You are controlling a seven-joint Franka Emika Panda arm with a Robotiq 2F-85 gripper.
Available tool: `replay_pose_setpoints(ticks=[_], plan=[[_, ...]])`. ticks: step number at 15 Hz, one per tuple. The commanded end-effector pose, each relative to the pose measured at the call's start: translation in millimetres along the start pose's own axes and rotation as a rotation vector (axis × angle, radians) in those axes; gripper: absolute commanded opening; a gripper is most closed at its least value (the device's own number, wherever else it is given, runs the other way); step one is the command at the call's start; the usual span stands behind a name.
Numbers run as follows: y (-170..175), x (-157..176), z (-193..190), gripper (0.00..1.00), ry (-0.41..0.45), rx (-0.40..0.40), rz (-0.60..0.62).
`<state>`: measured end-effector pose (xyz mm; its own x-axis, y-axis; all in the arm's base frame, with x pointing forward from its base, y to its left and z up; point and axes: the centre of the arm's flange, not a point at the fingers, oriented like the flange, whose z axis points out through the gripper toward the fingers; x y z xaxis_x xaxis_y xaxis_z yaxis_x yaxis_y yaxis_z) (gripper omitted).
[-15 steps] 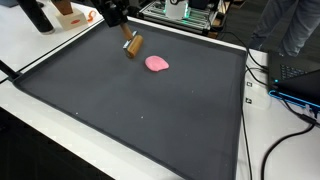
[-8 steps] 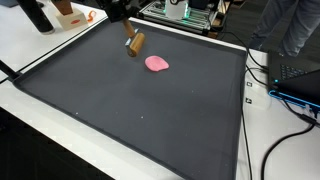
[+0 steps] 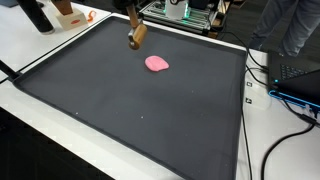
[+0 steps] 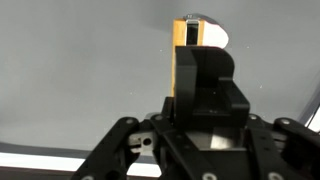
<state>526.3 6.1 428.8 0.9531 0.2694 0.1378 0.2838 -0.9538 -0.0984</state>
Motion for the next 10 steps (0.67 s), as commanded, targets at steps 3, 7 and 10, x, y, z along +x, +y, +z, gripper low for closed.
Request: replay_pose_setpoints(ticks=[3, 7, 10], plan=[[-60, 6, -32, 0.24, 0.001, -0.148, -0.044], [-95, 10, -44, 0.24, 0.005, -0.229, -0.085], [-97, 15, -37, 0.49, 0.013, -0.22, -0.104]])
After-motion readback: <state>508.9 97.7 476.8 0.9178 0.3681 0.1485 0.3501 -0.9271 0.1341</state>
